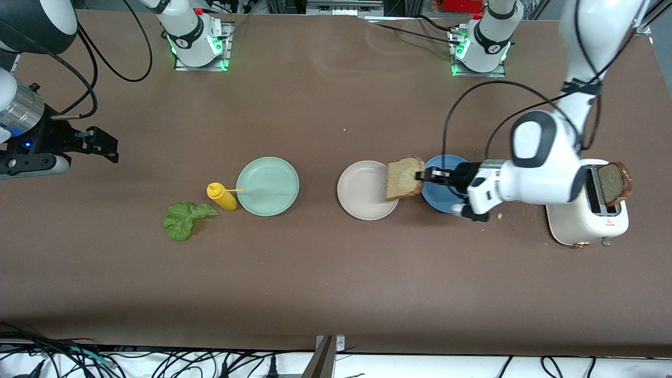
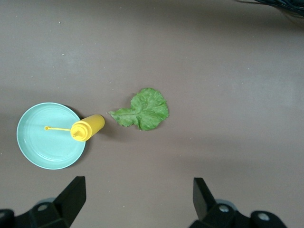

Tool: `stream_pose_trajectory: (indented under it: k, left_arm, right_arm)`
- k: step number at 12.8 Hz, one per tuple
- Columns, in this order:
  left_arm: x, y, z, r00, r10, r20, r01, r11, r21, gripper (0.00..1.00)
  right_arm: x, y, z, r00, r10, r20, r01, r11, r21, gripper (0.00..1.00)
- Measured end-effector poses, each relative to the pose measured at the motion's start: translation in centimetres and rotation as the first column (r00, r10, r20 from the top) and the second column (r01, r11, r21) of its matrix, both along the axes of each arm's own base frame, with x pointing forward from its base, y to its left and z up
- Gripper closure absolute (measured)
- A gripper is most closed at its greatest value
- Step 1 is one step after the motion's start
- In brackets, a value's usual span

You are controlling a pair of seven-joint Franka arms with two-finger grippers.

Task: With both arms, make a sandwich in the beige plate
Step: 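Carry the bread slice with the left gripper onto the beige plate, then open the left gripper and raise it back toward the toaster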

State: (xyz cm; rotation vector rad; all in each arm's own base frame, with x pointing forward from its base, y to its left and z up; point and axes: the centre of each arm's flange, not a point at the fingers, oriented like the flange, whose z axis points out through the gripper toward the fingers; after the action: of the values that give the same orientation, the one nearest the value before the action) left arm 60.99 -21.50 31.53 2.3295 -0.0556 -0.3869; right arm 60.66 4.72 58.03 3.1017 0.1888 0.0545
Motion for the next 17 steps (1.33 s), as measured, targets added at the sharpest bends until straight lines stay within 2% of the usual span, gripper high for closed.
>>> stream_pose_trajectory:
  k: [3, 8, 12, 13, 17]
  left_arm:
    - [-0.3, -3.1, -3.6, 0.998, 0.05, -0.031, -0.051, 0.998, -0.035, 0.92]
    - [-0.7, -5.1, -8.0, 0.996, 0.08, -0.036, -0.081, 0.997, -0.01, 0.92]
    - [-0.9, -5.9, -9.3, 0.996, 0.089, -0.029, -0.089, 0.996, 0.002, 0.92]
    - [-0.9, -5.8, -9.4, 0.996, 0.09, -0.028, -0.09, 0.996, 0.003, 0.88]
    - [0.0, -4.1, -9.4, 0.996, 0.088, 0.008, -0.088, 0.996, -0.005, 0.45]
  right_arm:
    - [0.0, 0.0, 0.0, 1.0, 0.0, 0.0, 0.0, 1.0, 0.0, 0.0]
    - [0.0, 0.0, 0.0, 1.0, 0.0, 0.0, 0.0, 1.0, 0.0, 0.0]
    - [0.0, 0.0, 0.0, 1.0, 0.0, 0.0, 0.0, 1.0, 0.0, 0.0]
    - [0.0, 0.0, 0.0, 1.0, -0.001, 0.0, 0.001, 1.0, 0.0, 0.0]
    - [0.0, 0.0, 0.0, 1.0, -0.001, 0.0, 0.001, 1.0, 0.0, 0.0]
